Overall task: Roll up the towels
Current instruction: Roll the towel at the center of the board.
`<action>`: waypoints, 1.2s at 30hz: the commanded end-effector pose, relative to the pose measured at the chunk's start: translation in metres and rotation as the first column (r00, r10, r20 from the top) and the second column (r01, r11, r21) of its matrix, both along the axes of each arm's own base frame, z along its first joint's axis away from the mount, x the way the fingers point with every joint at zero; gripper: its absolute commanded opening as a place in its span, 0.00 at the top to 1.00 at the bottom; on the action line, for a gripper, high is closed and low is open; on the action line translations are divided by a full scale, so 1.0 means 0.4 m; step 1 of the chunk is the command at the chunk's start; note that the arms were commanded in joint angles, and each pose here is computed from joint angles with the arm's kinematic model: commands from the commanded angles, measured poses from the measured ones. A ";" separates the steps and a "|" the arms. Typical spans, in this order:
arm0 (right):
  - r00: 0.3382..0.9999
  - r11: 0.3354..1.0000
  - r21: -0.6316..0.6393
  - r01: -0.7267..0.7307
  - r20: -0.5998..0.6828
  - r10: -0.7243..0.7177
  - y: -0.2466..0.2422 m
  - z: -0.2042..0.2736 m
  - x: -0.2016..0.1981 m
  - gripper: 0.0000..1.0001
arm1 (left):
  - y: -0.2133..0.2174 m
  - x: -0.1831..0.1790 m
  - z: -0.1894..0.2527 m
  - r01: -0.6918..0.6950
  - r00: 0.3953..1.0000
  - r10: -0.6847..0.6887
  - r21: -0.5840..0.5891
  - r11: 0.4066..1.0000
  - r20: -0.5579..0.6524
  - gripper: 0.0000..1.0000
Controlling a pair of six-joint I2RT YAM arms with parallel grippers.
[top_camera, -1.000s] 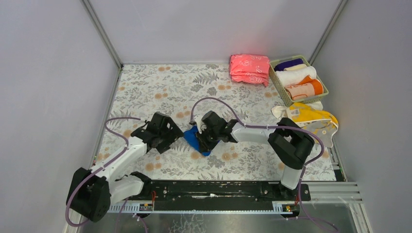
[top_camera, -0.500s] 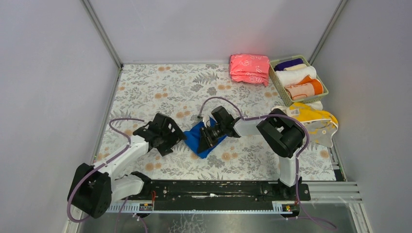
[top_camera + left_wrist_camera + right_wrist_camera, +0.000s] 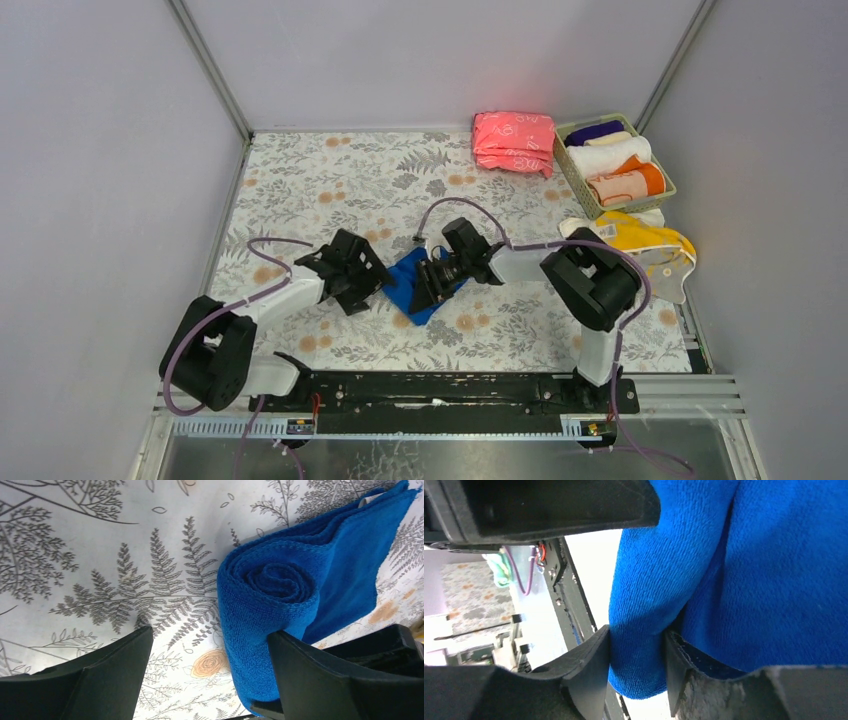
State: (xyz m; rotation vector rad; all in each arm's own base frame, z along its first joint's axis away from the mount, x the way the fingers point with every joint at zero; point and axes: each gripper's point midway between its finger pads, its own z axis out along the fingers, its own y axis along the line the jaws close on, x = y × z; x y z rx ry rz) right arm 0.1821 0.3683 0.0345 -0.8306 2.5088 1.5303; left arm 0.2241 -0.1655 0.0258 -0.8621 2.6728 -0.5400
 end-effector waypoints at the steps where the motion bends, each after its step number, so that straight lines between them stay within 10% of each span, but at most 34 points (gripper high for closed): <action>1: 0.990 0.992 -0.112 0.066 0.133 -0.051 -0.044 0.017 0.016 0.49 | 0.017 -0.030 -0.071 -0.002 0.999 0.004 0.046 0.999 -0.042 0.16; 18: 0.618 0.899 -0.292 0.327 0.786 0.031 -0.022 0.187 0.035 0.38 | 0.032 -0.064 -0.121 0.003 0.996 0.004 0.068 0.998 -0.093 0.16; 36: 0.535 0.768 -0.545 0.337 0.782 0.320 -0.055 -0.059 0.049 0.40 | 0.033 -0.067 -0.117 -0.016 0.995 0.023 0.063 0.998 -0.100 0.15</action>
